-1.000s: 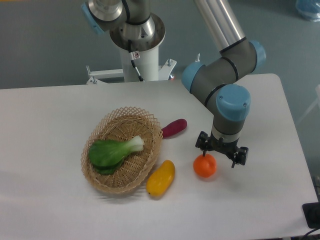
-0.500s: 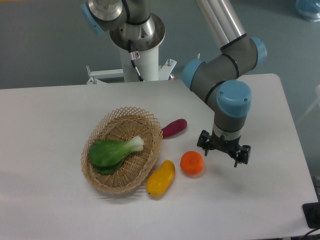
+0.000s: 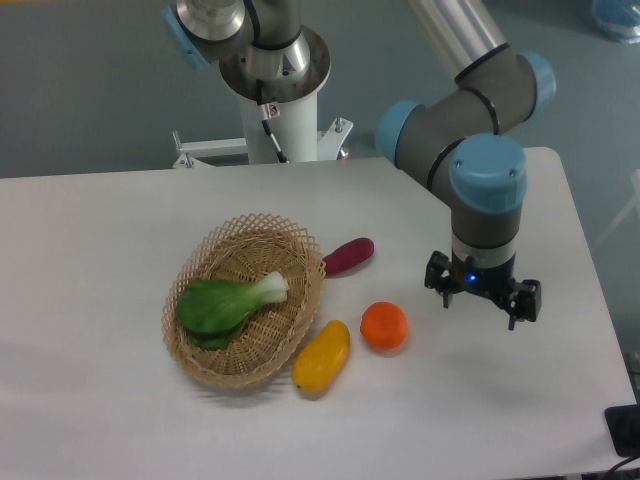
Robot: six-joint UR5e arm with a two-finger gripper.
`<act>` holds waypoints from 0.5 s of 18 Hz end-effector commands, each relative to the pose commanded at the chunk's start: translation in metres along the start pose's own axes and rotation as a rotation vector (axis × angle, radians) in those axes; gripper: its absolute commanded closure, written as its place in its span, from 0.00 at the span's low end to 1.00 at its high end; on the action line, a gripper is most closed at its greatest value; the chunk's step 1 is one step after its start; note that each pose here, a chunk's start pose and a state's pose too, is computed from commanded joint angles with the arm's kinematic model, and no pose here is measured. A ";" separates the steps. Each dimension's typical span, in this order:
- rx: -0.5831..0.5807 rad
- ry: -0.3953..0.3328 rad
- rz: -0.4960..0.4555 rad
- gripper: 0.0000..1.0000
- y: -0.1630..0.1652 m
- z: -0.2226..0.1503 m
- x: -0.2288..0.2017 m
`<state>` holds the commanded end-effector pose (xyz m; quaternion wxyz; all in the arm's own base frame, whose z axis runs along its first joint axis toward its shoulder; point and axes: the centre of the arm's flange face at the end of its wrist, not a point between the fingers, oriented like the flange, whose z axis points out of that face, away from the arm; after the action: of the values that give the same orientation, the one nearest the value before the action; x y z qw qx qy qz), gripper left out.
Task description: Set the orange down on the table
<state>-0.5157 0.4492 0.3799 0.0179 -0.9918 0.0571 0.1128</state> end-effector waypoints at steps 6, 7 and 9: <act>0.032 0.035 0.047 0.00 0.056 -0.049 -0.031; 0.063 0.040 0.048 0.00 0.079 -0.060 -0.037; 0.066 0.022 0.093 0.00 0.104 -0.079 -0.041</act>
<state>-0.5503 0.3468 0.4633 0.0447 -0.9881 0.1070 0.1008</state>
